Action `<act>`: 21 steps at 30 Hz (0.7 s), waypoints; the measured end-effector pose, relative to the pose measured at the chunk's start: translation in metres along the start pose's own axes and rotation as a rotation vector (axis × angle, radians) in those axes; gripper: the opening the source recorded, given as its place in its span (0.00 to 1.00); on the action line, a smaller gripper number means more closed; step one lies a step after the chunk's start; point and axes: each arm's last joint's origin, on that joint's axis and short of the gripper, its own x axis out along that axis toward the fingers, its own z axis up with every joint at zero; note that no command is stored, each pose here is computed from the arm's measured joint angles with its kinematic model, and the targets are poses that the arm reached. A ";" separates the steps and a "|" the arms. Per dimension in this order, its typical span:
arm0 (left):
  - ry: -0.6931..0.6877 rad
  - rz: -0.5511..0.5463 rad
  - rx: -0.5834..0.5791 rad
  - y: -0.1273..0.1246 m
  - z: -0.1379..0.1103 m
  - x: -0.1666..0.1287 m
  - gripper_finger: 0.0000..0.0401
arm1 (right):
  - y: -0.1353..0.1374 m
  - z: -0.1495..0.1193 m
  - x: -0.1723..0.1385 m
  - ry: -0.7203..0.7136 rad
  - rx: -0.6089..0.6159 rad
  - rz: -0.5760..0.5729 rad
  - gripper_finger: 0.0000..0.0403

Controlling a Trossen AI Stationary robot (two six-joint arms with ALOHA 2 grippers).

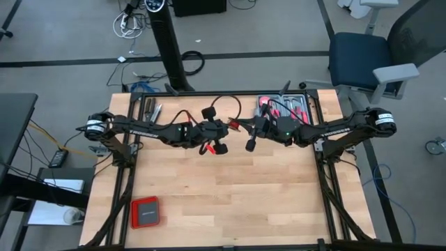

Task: Coil cords
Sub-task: Coil the red cable wire onto the black spool

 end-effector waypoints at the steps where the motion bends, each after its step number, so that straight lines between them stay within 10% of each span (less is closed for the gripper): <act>1: 0.006 -0.002 0.004 0.000 0.001 0.000 0.02 | 0.000 0.000 0.000 0.000 0.005 0.000 0.01; 21: 0.060 0.291 0.036 0.001 0.011 -0.011 0.09 | 0.001 -0.004 0.000 0.037 0.024 0.031 0.01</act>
